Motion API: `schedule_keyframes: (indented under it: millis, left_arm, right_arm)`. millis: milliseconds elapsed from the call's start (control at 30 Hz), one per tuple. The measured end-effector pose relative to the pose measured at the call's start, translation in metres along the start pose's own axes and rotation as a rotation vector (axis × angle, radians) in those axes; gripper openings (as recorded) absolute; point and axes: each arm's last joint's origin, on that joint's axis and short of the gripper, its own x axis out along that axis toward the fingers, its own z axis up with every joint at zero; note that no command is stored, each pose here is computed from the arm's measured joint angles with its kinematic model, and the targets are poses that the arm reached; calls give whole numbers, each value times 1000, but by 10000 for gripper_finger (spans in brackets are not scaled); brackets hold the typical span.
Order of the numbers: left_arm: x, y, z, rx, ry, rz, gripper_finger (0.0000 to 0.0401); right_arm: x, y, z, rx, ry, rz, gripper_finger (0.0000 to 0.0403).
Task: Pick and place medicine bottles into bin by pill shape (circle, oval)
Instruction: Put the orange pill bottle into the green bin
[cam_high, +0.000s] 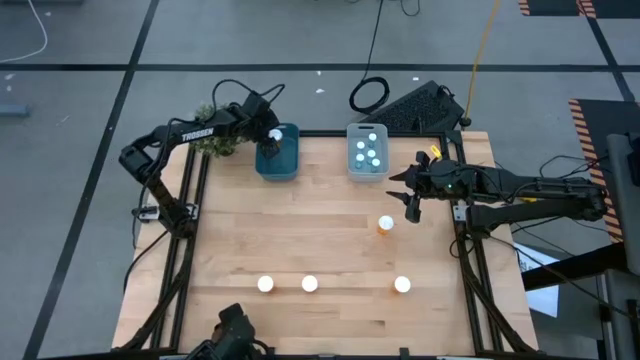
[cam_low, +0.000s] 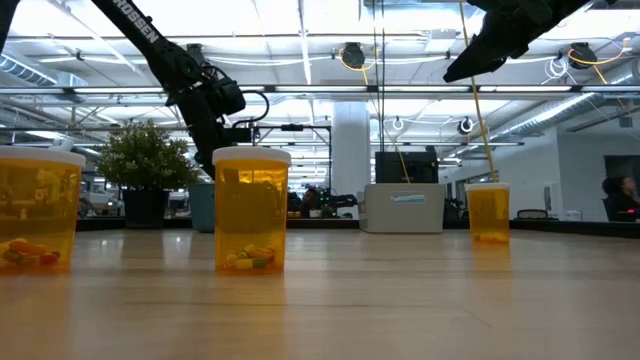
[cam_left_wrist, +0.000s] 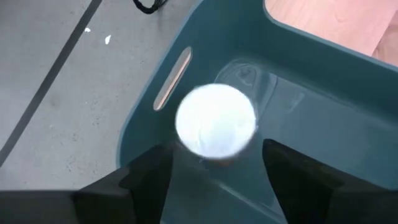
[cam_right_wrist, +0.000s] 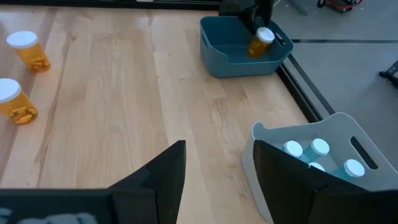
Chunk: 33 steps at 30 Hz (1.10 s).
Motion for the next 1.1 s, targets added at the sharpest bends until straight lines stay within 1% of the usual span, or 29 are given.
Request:
schedule_keyframes:
  millis: [300, 500, 633, 733, 933, 1100]
  left_arm:
    - [0, 0, 2, 1, -15, 6, 259]
    - [-4, -6, 5, 17, -28, 2, 260]
    - [-16, -16, 12, 45, -67, -4, 260]
    - [-33, -26, 18, 57, -116, -3, 260]
    - [-64, -51, 28, 99, -197, -26, 260]
    - [-79, -75, 33, 133, -245, -62, 260]
  right_arm:
    - [0, 0, 0, 0, 0, 0, 183]
    - [0, 0, 1, 2, -6, 0, 183]
    - [0, 0, 1, 20, -10, 0, 183]
    - [0, 0, -1, 38, 9, 2, 183]
    - [0, 0, -10, 99, 106, 1, 183]
    - [-1, 3, -19, 172, 181, 0, 183]
